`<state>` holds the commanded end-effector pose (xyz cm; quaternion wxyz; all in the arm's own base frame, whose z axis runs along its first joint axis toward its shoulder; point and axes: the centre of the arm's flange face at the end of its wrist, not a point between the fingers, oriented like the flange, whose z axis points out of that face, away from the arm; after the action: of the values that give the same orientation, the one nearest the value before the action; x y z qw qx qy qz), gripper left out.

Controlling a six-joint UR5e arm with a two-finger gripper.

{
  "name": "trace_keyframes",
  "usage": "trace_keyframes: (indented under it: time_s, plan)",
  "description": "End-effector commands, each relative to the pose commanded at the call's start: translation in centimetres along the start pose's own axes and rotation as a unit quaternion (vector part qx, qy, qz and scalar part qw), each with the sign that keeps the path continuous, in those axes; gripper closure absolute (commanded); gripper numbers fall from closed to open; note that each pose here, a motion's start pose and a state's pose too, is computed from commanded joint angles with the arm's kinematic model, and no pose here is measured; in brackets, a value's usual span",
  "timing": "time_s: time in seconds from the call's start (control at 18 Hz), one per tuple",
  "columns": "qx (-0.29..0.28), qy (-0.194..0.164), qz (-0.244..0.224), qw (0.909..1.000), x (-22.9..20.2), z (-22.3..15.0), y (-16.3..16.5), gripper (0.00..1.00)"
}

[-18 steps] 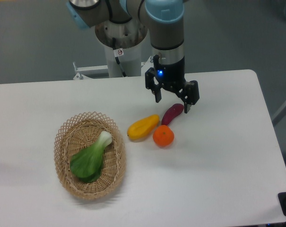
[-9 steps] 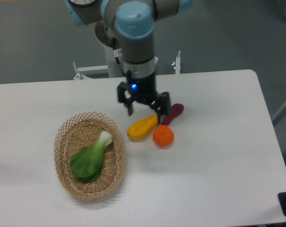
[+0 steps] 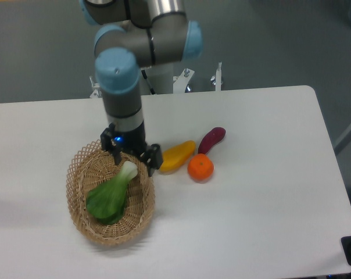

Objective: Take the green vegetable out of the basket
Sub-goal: 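Lower the gripper onto the bok choy stem in the basket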

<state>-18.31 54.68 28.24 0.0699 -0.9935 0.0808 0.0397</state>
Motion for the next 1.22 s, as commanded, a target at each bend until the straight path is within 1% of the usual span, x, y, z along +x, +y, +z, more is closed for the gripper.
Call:
trace_keyframes:
  time_s: [0.11,0.17,0.5,0.83,1.06,1.22]
  plan:
    - [-0.007,0.012,0.035,0.9993,0.4,0.9,0.1,0.0]
    - [-0.011,0.016,0.043,0.9989,0.4,1.5,0.1,0.0]
    - [-0.033,0.033,0.038,0.9982,1.0,4.9,0.0,0.0]
    - [-0.046,0.043,0.038,0.9973,1.9,6.2,0.9,0.0]
    - [-0.051,0.045,0.017,0.9976,1.9,7.0,0.9,0.0]
    - [-0.045,0.039,0.013,0.9981,1.8,6.9,0.7,0.0]
